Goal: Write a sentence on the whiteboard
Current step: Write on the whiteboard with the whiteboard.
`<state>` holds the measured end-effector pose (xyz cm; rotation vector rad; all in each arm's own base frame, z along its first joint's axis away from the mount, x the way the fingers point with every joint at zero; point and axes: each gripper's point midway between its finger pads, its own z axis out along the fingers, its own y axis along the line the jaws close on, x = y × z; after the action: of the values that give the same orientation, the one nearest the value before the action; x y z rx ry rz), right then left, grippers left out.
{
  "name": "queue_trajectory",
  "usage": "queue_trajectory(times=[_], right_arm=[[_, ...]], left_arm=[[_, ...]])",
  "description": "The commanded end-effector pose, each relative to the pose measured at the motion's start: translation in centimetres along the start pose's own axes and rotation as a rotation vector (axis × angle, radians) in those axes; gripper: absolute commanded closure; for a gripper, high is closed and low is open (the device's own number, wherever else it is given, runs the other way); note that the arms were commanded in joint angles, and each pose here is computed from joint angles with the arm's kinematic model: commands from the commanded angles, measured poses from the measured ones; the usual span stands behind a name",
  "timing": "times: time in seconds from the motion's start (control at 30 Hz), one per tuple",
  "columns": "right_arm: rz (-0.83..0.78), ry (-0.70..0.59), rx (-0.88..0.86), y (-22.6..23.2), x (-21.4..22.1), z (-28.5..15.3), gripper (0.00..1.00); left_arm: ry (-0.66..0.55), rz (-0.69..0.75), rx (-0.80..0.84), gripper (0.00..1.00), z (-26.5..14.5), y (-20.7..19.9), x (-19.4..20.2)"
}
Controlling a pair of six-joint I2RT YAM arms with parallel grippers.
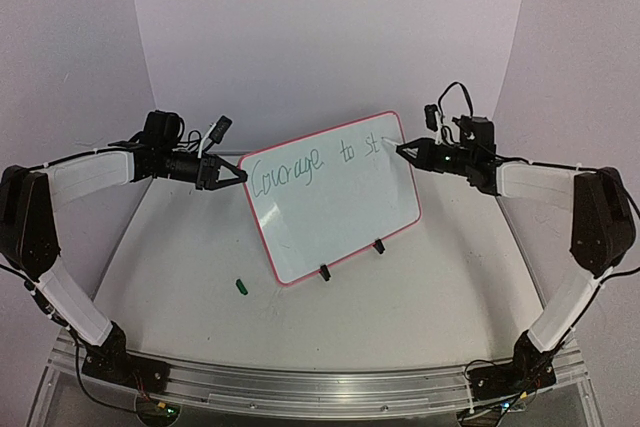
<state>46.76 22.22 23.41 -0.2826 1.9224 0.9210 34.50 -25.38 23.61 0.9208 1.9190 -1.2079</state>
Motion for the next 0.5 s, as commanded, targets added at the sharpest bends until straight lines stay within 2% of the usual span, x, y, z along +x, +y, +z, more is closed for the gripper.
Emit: queue_trajectory(times=[0.0,0.47], right_arm=[[-0.02,-0.057,-0.011,0.1,-2.5,0.5,1.0],[-0.022,-0.049,-0.014,-0.7,-2.6,1.6,1.0]], left_arm=[[0.047,0.074,-0.031,1.0,0.8,0.0,0.8],[0.052,0.072,-0.031,1.0,0.9,0.1,1.0]])
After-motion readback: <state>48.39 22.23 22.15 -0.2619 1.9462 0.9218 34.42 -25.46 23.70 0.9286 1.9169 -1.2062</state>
